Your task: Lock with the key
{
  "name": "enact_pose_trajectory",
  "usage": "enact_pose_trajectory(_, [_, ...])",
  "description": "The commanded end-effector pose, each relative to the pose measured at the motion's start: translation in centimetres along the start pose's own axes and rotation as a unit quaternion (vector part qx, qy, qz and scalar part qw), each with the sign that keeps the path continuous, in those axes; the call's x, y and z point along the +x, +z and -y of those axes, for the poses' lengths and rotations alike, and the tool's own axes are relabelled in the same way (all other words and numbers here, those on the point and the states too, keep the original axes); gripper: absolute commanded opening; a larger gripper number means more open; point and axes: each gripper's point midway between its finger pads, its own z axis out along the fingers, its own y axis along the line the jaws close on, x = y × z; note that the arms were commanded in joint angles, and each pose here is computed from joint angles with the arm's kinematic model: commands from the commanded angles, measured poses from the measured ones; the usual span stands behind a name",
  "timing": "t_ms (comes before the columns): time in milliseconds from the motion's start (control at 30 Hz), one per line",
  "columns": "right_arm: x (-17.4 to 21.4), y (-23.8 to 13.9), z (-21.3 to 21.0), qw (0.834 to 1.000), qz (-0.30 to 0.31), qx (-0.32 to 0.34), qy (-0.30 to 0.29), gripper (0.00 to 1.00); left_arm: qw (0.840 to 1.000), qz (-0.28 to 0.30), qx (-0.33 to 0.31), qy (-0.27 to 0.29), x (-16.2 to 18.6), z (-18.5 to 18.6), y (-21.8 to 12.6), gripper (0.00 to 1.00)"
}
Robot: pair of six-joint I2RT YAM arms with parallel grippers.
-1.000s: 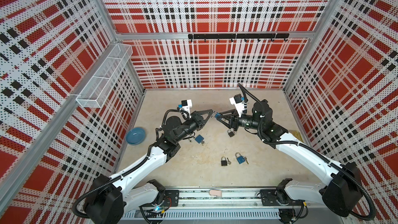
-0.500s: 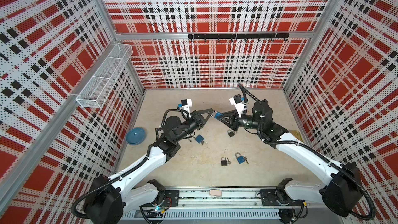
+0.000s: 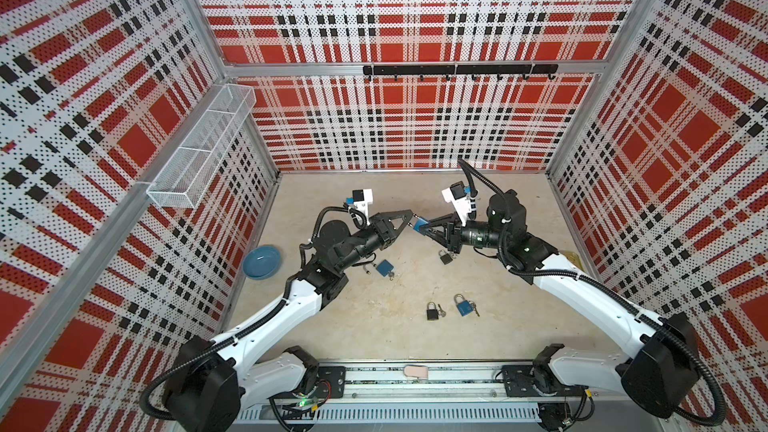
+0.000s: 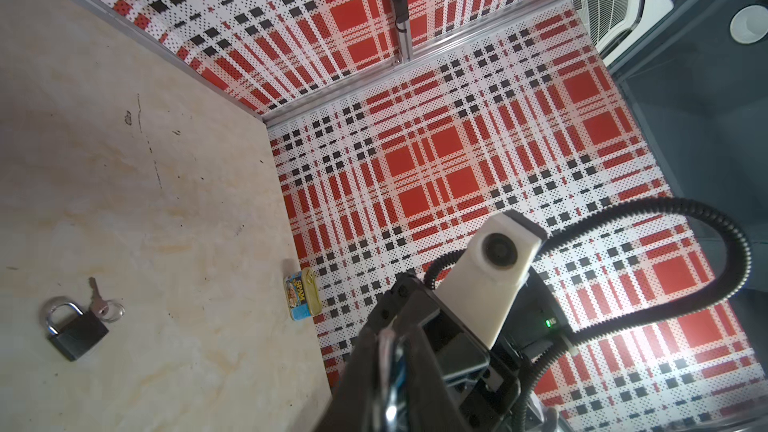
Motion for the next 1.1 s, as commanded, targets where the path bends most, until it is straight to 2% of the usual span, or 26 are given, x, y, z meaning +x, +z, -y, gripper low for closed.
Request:
enact_pose_trajectory(0, [-2.1, -1.3, -2.9, 0.999, 0.01, -0.031, -0.024, 0.0, 0.998, -0.045, 0.018, 0.046, 0.4, 1.2, -0.1, 0.35])
enact_pose_trajectory(67, [-1.7, -1.5, -3.1, 0.999, 0.0, -0.032, -0.016, 0.0, 0.996, -0.059, 0.023, 0.058, 0.3, 1.4, -0.4, 0.4])
enact_pose_trajectory(233, [-1.1, -1.9, -3.7, 0.999, -0.016, -0.042, -0.001, 0.0, 0.991, -0.105, 0.035, 0.077, 0.8, 1.5, -0.8, 0.4])
enact_pose_trajectory(500, [-0.5, -1.9, -3.6, 0.999, -0.033, -0.04, 0.011, 0.0, 0.984, -0.147, 0.054, 0.088, 2.1, 1.6, -1.5, 0.3])
enact_pose_trajectory(867, [-0.9, -1.6, -3.6, 0.998, -0.038, -0.04, 0.009, 0.0, 0.983, -0.16, 0.043, 0.078, 2.8, 0.4, -3.0, 0.28])
enact_pose_trajectory(1067, [-1.1, -1.5, -3.8, 0.998, -0.038, -0.047, 0.011, 0.0, 0.983, -0.161, 0.043, 0.083, 3.0, 0.4, -2.6, 0.21])
